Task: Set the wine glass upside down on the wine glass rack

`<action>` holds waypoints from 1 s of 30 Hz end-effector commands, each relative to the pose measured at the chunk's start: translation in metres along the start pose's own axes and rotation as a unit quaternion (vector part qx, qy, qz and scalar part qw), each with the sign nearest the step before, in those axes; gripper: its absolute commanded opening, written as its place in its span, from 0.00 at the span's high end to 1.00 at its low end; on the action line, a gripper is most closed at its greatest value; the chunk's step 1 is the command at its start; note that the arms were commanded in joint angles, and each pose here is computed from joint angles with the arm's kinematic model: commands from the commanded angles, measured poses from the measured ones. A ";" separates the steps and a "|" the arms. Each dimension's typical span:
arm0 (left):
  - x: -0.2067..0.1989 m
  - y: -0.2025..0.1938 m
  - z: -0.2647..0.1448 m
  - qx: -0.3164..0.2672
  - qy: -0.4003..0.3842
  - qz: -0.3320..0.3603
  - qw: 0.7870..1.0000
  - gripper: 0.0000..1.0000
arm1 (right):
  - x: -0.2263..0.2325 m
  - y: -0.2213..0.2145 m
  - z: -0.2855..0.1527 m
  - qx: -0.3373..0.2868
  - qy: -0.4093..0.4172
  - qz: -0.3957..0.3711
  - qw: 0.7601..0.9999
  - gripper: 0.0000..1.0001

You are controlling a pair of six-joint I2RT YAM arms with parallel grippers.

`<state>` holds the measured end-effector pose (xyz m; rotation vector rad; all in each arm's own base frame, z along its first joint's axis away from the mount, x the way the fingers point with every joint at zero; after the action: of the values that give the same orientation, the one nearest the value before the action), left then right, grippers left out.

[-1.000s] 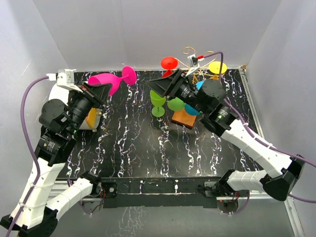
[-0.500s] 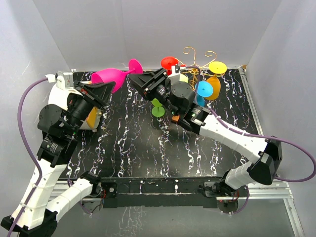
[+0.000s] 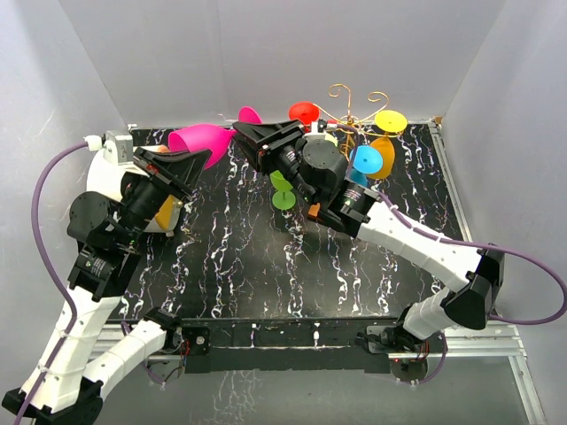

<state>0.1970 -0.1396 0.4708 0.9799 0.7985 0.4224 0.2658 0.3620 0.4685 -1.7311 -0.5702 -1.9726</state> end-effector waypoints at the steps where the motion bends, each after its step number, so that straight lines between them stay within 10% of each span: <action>1: -0.012 0.015 -0.003 -0.027 -0.032 0.024 0.999 1.00 | 0.016 0.003 0.000 -0.010 0.010 0.028 1.000 0.68; 17: -0.027 0.010 -0.009 -0.017 -0.090 0.021 0.996 1.00 | 0.027 0.007 0.001 -0.017 0.032 0.024 0.999 0.68; 26: -0.024 0.004 -0.009 -0.011 -0.088 0.017 0.996 0.99 | 0.034 0.013 -0.006 -0.028 0.051 0.018 0.998 1.00; 30: -0.018 0.002 -0.012 -0.011 -0.061 0.007 0.998 0.68 | 0.039 0.018 -0.009 -0.043 0.072 0.007 0.996 1.00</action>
<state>0.1844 -0.1466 0.4714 1.0049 0.6861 0.3829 0.2723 0.3620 0.4667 -1.7481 -0.5306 -1.9838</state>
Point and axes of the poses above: each gripper's point midway between its finger pads, its own z axis out along the fingers, its own x axis along the line the jaws close on, y = z × x, the point moved 4 cm from there along -z, back along the fingers, and after that the axes turned 4 degrees about -z, right-handed, at the moved point
